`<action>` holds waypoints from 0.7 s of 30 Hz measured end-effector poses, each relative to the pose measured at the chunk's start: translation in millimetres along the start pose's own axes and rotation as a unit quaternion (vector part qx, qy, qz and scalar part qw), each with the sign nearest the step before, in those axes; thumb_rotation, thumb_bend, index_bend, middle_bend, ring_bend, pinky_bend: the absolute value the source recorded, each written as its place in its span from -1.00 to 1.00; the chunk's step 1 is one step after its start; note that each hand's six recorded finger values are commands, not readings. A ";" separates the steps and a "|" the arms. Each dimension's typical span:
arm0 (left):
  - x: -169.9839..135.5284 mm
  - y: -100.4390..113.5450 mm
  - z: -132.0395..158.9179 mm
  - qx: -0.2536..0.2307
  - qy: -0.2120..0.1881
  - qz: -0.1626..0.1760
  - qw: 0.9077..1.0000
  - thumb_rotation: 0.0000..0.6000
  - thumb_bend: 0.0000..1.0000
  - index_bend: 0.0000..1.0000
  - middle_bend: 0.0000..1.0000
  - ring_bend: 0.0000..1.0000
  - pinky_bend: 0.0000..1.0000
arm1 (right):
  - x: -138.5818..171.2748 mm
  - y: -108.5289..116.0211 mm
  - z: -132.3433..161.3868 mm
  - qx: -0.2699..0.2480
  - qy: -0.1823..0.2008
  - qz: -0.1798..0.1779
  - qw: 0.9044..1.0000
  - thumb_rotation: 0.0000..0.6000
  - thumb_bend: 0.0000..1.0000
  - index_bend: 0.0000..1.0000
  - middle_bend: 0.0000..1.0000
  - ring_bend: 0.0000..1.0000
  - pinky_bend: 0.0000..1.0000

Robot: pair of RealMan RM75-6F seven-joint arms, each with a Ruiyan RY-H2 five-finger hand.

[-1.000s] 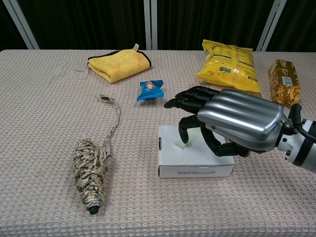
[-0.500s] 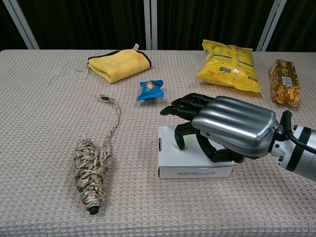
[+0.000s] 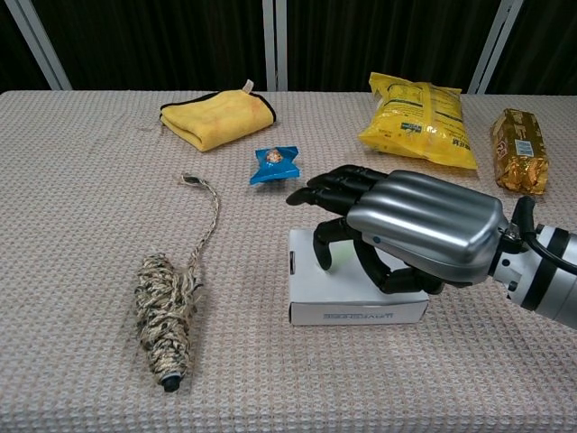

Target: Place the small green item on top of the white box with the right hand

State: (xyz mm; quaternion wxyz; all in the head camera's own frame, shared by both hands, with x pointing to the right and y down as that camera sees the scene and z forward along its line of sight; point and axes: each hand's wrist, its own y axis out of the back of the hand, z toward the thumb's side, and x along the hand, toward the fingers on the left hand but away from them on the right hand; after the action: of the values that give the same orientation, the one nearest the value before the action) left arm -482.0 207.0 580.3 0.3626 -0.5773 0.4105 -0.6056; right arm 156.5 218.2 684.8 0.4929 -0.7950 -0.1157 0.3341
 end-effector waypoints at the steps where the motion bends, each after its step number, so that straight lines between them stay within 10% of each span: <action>1: -0.1 0.3 0.0 0.000 0.000 0.000 1.000 1.00 -0.82 -0.71 -0.79 -0.92 -0.70 | -0.1 -2.0 0.2 0.001 0.000 0.004 1.000 1.00 1.00 -0.12 -0.94 -1.00 -1.00; 21: -1.8 2.2 -1.4 0.001 0.002 0.003 1.000 1.00 -0.82 -0.71 -0.79 -0.92 -0.70 | -4.0 -4.1 0.8 -0.003 -0.003 0.000 1.000 1.00 1.00 -0.12 -0.94 -1.00 -1.00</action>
State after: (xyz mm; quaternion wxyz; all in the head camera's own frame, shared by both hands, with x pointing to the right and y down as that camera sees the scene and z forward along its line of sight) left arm -483.3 207.9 577.6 0.3641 -0.5748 0.4125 -0.6057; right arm 153.5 218.7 689.7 0.4900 -0.7956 -0.1187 0.3360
